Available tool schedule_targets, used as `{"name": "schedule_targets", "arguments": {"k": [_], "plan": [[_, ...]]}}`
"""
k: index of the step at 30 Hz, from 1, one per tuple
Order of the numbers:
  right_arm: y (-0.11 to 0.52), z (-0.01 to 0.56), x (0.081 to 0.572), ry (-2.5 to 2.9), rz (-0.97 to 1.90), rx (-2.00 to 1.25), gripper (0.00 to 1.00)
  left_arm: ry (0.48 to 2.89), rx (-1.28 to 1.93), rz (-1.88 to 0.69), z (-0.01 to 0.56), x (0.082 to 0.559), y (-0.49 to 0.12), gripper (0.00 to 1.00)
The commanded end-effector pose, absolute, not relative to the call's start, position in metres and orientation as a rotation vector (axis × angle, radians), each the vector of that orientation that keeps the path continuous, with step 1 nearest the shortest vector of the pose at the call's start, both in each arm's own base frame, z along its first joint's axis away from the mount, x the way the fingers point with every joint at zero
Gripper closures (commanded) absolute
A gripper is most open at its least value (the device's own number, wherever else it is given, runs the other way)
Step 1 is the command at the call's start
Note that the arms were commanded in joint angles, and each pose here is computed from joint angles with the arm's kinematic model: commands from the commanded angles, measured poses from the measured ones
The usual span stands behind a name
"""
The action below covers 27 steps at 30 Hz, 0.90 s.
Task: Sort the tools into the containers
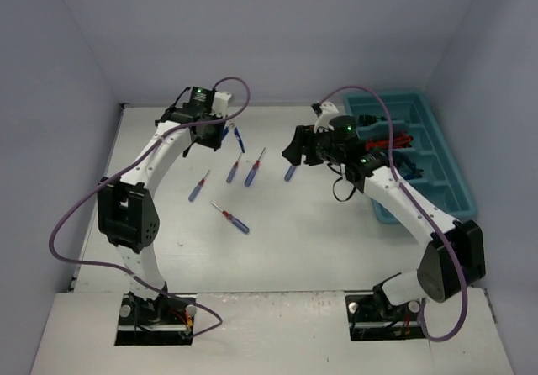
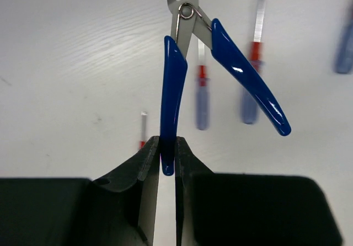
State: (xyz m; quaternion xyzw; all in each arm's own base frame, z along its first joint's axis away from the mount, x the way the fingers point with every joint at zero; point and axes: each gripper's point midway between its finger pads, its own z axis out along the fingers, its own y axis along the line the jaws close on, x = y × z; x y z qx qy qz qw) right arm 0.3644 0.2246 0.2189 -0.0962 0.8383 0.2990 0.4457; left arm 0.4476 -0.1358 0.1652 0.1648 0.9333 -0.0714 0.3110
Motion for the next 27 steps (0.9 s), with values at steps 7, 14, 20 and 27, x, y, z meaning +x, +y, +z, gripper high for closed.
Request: {"name": "schedule_targets", "arguments": {"k": [7,14,20,27], "plan": [[0.288,0.236,0.387,1.993,0.643,-0.338,0.47,2.353,0.327,-0.221,0.222,0.394,-0.195,1.0],[0.309,0.228,0.385,2.005,0.627,-0.355,0.48,2.329,0.336,-0.263,0.233,0.379,-0.208,1.0],[0.324,0.219,0.385,2.019,0.624,-0.377,0.52,2.323,0.343,-0.276,0.237,0.372,-0.212,1.0],[0.333,0.217,0.389,2.012,0.596,-0.391,0.62,2.325,0.354,-0.281,0.236,0.366,-0.214,1.0]]}}
